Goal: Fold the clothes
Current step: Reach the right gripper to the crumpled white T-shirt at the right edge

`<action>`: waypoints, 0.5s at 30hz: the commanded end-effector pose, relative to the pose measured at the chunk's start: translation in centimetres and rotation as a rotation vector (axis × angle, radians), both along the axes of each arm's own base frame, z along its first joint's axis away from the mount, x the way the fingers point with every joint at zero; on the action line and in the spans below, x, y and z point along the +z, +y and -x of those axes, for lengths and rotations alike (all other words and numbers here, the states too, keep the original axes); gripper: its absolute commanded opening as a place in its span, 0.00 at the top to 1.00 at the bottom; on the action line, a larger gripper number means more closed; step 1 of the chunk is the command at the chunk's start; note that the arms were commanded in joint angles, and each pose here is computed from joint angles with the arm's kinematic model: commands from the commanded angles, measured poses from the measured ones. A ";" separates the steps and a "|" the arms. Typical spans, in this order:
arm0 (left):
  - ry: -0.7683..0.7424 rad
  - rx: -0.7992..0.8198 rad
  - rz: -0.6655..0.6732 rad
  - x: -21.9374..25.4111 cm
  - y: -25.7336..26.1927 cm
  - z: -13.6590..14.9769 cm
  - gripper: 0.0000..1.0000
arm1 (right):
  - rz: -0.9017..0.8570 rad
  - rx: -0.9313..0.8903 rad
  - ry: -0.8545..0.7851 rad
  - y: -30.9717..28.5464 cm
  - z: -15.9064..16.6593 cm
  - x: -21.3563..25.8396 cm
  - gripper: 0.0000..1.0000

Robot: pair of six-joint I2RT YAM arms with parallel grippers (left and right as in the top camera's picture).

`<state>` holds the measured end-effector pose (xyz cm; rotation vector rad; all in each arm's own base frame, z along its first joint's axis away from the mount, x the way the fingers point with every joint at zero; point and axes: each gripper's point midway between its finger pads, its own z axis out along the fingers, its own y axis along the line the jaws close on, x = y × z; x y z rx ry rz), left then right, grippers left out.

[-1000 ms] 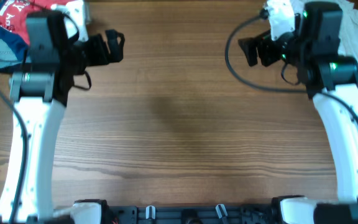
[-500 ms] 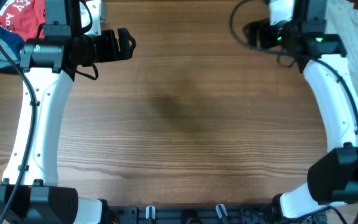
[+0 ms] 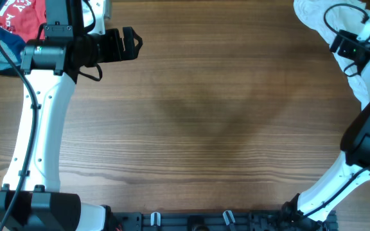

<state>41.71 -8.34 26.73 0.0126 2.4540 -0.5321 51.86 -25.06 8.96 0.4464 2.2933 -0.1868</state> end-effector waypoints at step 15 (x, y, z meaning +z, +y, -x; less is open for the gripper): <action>0.040 -0.031 0.002 -1.7 -0.5 -1.0 0.00 | -0.125 -0.102 0.128 -2.8 2.2 -10.5 0.60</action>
